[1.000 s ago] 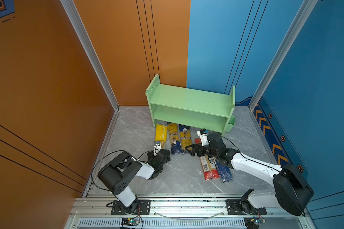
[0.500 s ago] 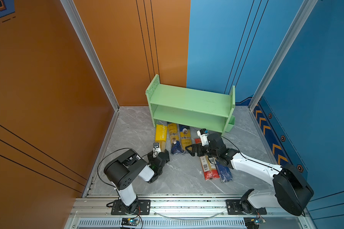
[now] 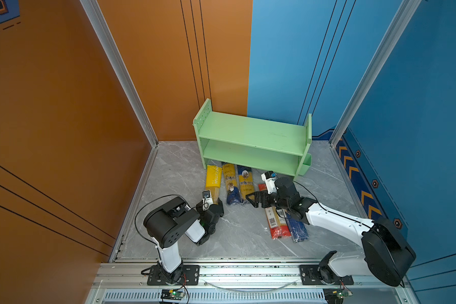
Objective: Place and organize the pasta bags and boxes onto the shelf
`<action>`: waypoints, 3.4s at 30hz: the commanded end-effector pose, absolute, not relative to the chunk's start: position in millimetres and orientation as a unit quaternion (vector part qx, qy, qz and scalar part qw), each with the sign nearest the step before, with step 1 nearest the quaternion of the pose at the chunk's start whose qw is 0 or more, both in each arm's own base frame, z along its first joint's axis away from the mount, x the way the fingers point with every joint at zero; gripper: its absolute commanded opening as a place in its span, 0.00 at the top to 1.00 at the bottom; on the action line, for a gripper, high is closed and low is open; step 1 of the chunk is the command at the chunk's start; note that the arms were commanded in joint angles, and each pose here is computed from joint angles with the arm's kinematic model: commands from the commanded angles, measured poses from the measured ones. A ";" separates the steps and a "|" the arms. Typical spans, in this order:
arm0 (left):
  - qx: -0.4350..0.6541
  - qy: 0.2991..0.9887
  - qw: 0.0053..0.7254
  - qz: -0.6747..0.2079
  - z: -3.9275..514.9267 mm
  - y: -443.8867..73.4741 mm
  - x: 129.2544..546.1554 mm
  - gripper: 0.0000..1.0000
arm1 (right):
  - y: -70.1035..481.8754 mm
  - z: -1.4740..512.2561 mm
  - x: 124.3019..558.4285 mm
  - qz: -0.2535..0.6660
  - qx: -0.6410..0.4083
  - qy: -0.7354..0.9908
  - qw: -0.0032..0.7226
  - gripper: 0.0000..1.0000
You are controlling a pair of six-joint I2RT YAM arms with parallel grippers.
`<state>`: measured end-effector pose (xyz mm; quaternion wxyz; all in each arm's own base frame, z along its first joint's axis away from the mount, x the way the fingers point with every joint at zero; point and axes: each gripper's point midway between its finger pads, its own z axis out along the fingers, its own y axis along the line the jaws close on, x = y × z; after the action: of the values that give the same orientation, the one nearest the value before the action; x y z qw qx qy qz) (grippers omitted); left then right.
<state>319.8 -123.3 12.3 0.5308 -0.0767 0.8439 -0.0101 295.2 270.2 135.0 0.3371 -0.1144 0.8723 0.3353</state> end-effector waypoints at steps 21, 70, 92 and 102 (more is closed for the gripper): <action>0.007 0.939 0.341 -0.027 -73.3 -129.2 249.8 0.65 | 268.3 134.8 295.2 0.345 -0.100 0.872 0.333 0.00; -0.036 0.943 0.328 -0.049 43.8 -135.4 256.3 1.00 | 266.8 132.9 294.6 0.342 -0.101 0.872 0.336 0.00; -0.075 0.946 0.311 -0.054 98.6 -120.2 247.0 1.00 | 266.4 128.8 295.0 0.343 -0.098 0.872 0.335 0.00; -0.087 0.939 0.324 -0.076 123.8 -124.8 250.1 1.00 | 268.8 124.8 296.6 0.344 -0.095 0.874 0.330 0.00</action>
<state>246.0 -121.7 102.6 0.3105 -0.0725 0.9463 -0.0542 294.7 267.1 127.4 0.3320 -0.1007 0.8750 0.3377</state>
